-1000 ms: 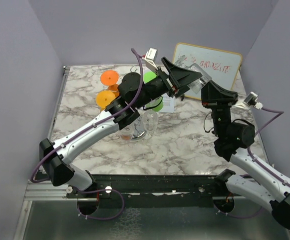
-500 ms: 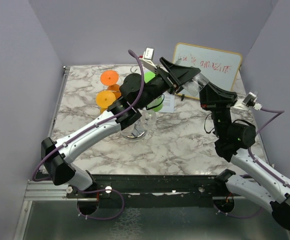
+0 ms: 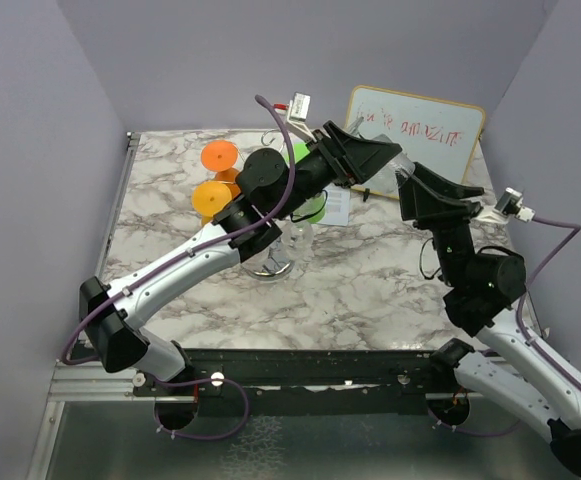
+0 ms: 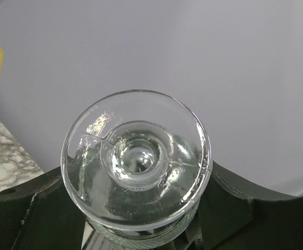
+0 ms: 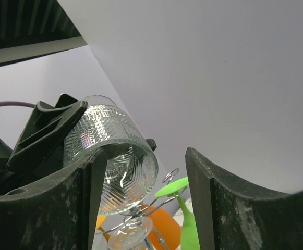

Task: Place the wine glass upside down on the wine glass rack

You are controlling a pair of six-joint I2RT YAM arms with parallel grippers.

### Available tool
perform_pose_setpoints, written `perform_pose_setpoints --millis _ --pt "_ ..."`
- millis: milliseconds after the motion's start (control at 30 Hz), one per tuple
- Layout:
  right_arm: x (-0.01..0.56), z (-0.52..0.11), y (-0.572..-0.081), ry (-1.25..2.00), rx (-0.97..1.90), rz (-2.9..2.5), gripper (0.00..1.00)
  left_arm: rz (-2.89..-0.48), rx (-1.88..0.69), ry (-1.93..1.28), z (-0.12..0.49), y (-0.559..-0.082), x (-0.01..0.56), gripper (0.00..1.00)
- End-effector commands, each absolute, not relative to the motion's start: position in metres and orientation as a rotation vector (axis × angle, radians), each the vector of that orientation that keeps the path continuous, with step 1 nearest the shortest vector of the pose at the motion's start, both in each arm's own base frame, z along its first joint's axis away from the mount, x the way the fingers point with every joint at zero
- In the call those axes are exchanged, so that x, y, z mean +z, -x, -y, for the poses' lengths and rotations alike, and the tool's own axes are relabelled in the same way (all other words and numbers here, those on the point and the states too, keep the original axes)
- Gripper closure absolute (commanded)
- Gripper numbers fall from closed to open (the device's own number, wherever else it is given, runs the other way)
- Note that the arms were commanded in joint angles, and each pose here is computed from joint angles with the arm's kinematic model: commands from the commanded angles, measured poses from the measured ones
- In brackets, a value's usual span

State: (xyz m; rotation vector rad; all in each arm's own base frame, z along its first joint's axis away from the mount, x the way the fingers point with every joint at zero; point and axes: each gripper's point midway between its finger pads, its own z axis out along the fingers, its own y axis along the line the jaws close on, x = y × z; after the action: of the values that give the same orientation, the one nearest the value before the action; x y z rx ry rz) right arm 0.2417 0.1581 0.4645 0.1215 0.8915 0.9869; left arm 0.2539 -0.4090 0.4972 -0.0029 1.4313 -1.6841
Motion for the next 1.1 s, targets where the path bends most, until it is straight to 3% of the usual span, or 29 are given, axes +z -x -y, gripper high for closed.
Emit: perform_pose_setpoints --millis 0,267,500,800,1067 --pt "0.448 -0.145 -0.238 -0.165 0.947 -0.968 0.32 -1.244 -1.581 -0.096 0.385 -0.243 0.537 0.67" --pt "0.436 -0.124 -0.218 -0.222 0.943 -1.042 0.3 -1.166 -1.42 -0.276 0.383 -0.239 0.538 0.67" --pt "0.483 -0.126 -0.2 -0.179 0.966 -1.151 0.3 -1.036 -1.209 -0.525 0.382 -0.23 0.536 0.71" --pt "0.531 -0.174 -0.219 -0.112 1.062 -1.415 0.33 -0.845 -0.941 -0.769 0.379 -0.223 0.535 0.71" --pt "0.546 -0.223 -0.219 0.064 1.215 -1.537 0.42 -0.833 -0.709 -0.819 0.374 -0.246 0.532 0.7"
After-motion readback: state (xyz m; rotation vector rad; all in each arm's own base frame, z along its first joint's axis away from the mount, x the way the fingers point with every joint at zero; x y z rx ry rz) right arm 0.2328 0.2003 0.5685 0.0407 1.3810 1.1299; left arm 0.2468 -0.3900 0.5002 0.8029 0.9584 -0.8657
